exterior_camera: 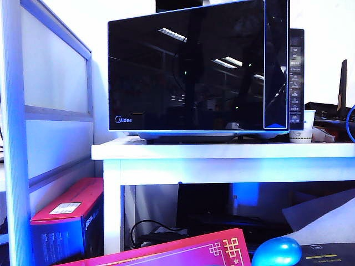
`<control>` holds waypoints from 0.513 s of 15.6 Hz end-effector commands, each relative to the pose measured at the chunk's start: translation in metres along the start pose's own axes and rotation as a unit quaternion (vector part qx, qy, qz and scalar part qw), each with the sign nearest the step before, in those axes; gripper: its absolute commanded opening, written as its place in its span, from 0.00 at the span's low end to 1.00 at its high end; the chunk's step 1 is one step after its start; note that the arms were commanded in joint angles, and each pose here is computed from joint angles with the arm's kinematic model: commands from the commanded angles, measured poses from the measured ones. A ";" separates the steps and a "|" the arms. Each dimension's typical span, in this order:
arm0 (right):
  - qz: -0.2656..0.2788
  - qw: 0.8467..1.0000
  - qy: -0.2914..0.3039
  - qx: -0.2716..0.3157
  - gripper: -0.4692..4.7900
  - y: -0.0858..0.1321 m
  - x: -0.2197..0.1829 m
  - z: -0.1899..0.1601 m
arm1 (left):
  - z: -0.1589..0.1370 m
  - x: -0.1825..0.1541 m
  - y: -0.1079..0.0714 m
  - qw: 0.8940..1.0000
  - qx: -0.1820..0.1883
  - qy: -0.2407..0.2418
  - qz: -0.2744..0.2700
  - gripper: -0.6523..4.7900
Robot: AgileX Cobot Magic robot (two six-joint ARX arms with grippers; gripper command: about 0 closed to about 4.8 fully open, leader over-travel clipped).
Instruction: Open the microwave door, place the orange inside the microwave, then close the microwave door.
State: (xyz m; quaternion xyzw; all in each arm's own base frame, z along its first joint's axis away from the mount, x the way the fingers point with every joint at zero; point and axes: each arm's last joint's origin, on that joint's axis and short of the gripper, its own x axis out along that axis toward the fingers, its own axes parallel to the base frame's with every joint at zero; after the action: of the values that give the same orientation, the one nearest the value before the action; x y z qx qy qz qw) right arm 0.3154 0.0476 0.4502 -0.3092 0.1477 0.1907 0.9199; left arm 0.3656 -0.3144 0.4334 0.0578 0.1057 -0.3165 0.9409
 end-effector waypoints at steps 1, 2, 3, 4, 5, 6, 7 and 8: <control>0.017 1.000 0.004 0.000 1.00 0.002 -0.001 -0.001 | -0.008 0.011 0.000 1.000 0.000 0.005 -0.006 0.80; 0.003 1.000 -0.004 0.000 1.00 0.000 -0.001 0.001 | -0.009 0.011 -0.001 1.000 0.000 0.012 -0.011 0.80; -0.041 0.999 -0.008 0.012 1.00 -0.005 -0.001 0.004 | -0.011 0.011 -0.003 1.000 -0.005 0.019 -0.014 0.80; -0.084 0.996 -0.019 0.026 1.00 -0.010 -0.002 0.008 | -0.013 0.010 -0.003 0.999 -0.016 0.030 -0.015 0.80; -0.120 0.991 -0.043 0.047 1.00 -0.015 -0.003 0.014 | -0.016 0.010 -0.003 0.998 -0.018 0.050 -0.016 0.80; -0.143 0.984 -0.076 0.077 1.00 -0.019 -0.005 0.019 | -0.021 0.010 -0.003 0.997 -0.017 0.073 -0.017 0.80; -0.158 0.976 -0.110 0.103 1.00 -0.023 -0.006 0.024 | -0.025 0.009 -0.003 0.995 -0.015 0.094 -0.021 0.80; -0.170 0.969 -0.138 0.117 0.99 -0.026 -0.007 0.029 | -0.028 0.009 -0.004 0.994 -0.015 0.107 -0.031 0.80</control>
State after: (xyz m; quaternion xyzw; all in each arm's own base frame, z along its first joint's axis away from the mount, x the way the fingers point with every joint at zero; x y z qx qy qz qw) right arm 0.3261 0.0441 0.4787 -0.2174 0.0253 0.0623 0.9738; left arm 0.3664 -0.3166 0.4200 0.0628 0.1544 -0.3296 0.9293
